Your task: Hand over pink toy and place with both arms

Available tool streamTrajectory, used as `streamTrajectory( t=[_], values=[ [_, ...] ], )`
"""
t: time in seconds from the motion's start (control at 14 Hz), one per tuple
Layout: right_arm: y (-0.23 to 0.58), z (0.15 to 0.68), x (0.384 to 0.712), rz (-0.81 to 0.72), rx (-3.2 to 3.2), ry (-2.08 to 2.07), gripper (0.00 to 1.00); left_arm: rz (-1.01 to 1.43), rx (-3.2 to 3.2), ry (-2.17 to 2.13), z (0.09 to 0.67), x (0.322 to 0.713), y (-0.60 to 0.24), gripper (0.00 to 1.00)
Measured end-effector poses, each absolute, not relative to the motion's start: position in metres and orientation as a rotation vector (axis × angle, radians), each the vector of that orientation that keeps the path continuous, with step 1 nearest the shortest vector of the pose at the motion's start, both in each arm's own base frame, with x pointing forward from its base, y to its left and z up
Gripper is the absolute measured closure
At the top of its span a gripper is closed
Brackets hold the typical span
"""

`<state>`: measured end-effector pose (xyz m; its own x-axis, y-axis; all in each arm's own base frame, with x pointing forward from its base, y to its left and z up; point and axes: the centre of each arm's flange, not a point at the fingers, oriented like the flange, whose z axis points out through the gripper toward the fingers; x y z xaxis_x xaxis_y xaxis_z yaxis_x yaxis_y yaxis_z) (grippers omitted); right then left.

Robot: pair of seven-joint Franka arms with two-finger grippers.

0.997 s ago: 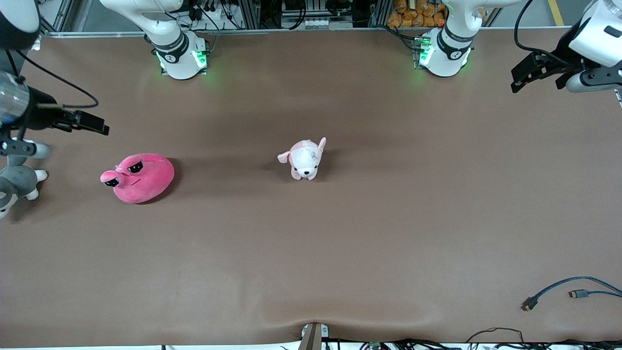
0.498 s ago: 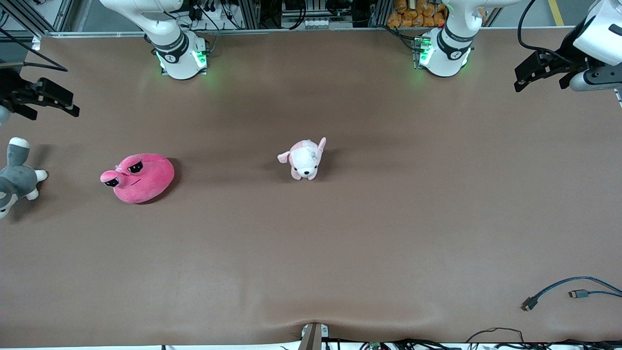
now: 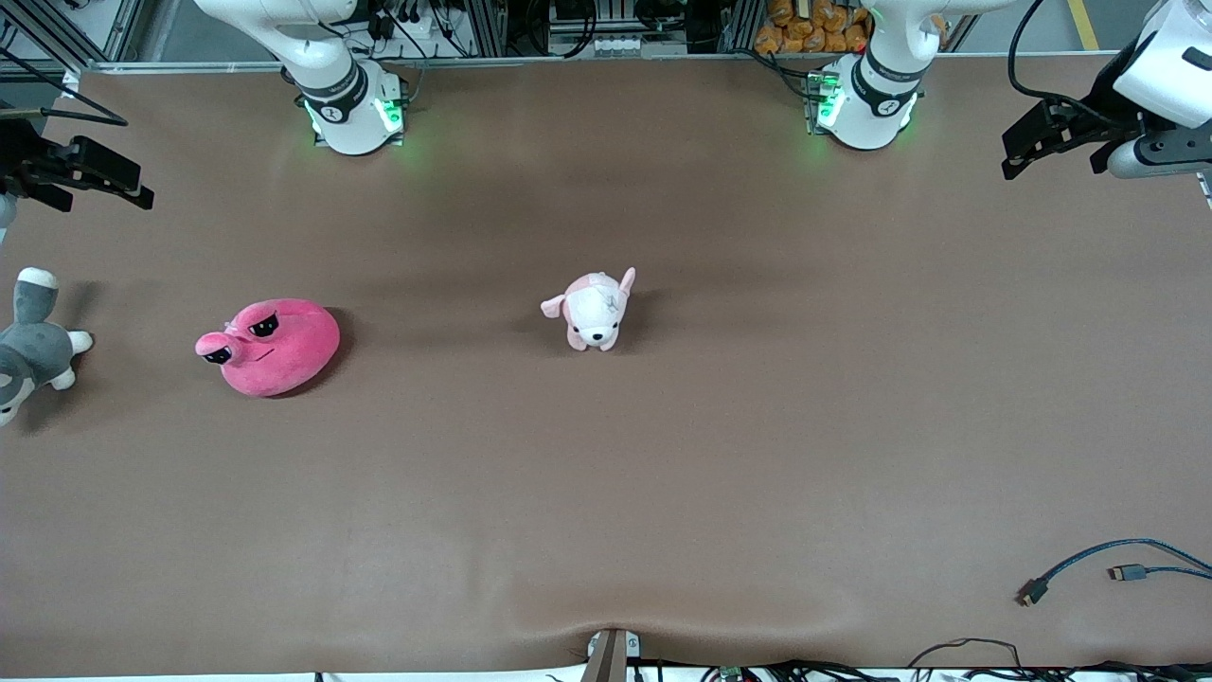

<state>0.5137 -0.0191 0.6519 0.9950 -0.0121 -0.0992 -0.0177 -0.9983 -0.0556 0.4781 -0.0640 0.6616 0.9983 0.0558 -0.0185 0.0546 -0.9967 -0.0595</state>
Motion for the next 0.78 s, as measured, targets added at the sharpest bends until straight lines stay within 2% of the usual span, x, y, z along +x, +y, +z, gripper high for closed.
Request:
streamTrajectory(
  t=[0.78],
  values=[
    [-0.0208, 0.6537, 0.5162, 0.118, -3.084, 0.03, 0.0, 0.046, -3.078, -0.114, 0.6571, 0.4804, -0.0545, 0.0]
  ],
)
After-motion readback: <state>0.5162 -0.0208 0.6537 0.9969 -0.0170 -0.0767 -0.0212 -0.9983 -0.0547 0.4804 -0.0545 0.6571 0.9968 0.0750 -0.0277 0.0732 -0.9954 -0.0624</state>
